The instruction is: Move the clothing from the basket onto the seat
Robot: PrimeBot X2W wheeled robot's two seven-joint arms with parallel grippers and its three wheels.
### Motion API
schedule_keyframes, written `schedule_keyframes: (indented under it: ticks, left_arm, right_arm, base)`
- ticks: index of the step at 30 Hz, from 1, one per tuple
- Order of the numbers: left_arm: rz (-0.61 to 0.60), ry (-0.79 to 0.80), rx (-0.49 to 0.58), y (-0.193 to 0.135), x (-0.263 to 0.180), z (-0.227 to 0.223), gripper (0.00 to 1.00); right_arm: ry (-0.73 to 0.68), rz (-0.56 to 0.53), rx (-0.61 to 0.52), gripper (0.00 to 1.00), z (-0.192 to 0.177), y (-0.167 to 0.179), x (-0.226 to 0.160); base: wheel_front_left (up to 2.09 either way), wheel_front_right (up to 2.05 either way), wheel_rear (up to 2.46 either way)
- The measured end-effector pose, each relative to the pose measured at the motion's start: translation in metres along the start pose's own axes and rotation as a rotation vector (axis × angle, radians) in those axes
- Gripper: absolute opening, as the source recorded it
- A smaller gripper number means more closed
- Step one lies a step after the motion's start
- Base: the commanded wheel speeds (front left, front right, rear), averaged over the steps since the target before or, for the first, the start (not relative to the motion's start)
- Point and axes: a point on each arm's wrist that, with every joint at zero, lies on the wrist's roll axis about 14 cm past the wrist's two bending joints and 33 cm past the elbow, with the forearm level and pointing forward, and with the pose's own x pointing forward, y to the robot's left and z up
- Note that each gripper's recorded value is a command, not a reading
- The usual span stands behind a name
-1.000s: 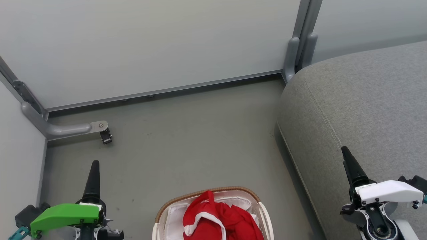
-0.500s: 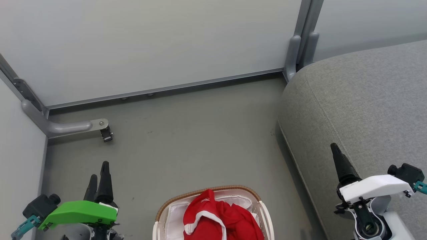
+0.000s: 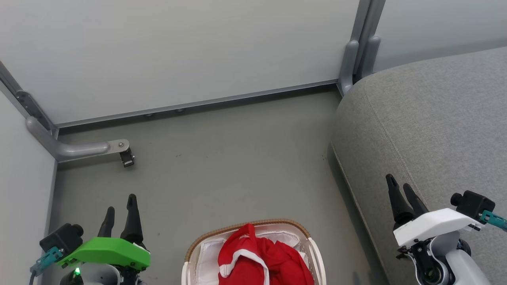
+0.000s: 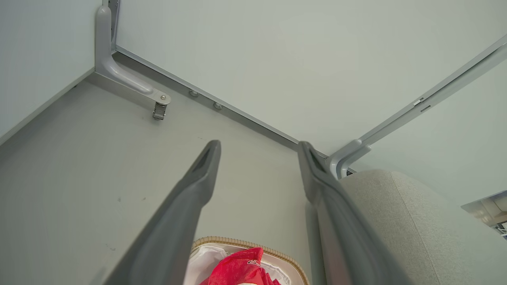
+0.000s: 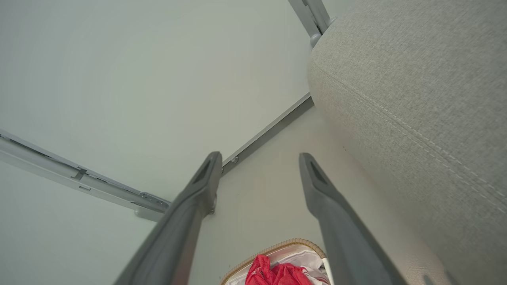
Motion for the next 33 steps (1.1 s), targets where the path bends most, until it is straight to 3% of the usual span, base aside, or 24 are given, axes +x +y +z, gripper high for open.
schedule_keyframes:
  ticks: [33]
  left_arm:
    - [-0.019, -0.006, 0.373, -0.001, 0.003, -0.011, 1.00]
  right_arm:
    - [0.031, 0.066, -0.383, 1.00, -0.013, 0.007, 0.011]
  base:
    - [0.00, 0.00, 0.00]
